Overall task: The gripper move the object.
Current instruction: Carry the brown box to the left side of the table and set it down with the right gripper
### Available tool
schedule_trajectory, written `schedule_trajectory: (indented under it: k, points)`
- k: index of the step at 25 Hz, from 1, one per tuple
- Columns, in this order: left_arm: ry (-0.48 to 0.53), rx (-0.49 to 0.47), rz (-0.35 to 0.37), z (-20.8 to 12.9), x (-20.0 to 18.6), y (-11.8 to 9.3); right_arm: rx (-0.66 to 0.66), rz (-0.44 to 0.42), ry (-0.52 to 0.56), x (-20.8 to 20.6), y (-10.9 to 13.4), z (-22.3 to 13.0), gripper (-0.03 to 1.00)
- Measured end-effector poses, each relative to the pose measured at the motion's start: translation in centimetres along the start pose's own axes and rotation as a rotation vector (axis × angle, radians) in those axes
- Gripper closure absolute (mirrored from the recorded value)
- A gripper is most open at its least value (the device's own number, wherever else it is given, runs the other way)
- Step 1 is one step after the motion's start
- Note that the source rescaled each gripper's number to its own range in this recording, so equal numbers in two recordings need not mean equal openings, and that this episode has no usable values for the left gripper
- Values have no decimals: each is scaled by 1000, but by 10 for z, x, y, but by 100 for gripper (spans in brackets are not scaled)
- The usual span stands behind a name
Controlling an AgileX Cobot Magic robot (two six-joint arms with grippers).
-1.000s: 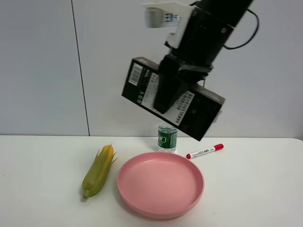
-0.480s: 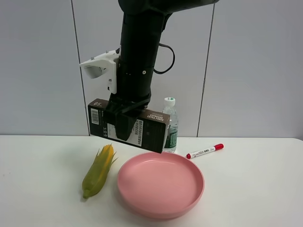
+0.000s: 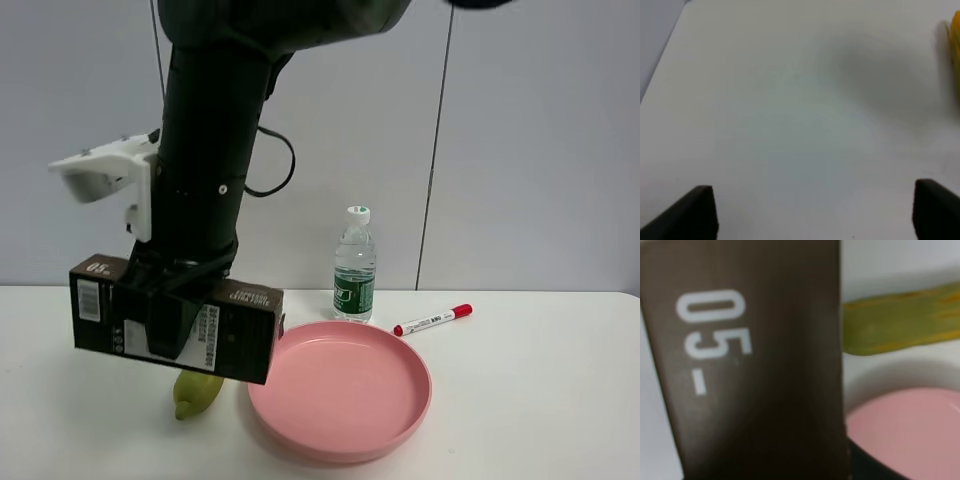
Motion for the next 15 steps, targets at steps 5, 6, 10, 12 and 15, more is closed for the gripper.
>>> schedule_trajectory:
  k: [5, 6, 10, 12, 15]
  points:
    - [0, 0, 0, 0, 0, 0, -39, 51, 66, 41, 7, -6, 96]
    - [0, 0, 0, 0, 0, 0, -53, 59, 77, 50, 9, -6, 96]
    - [0, 0, 0, 0, 0, 0, -110, 84, 103, 74, 15, -8, 96]
    - [0, 0, 0, 0, 0, 0, -117, 76, 101, 80, 12, -9, 96]
    - [0, 0, 0, 0, 0, 0, -122, 25, 64, 85, 3, -2, 96]
Point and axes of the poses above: a point on each arm's last joint axis where the gripper is mounted, x pointing out along that axis toward the gripper, y along the wrist's bending axis when the last joint is at zero, z = x × y, the point moved 8 cm from there along x, pointing out along that axis toward the gripper, and after that the axes turned 2 degrees about x, right-handed, at the moved point
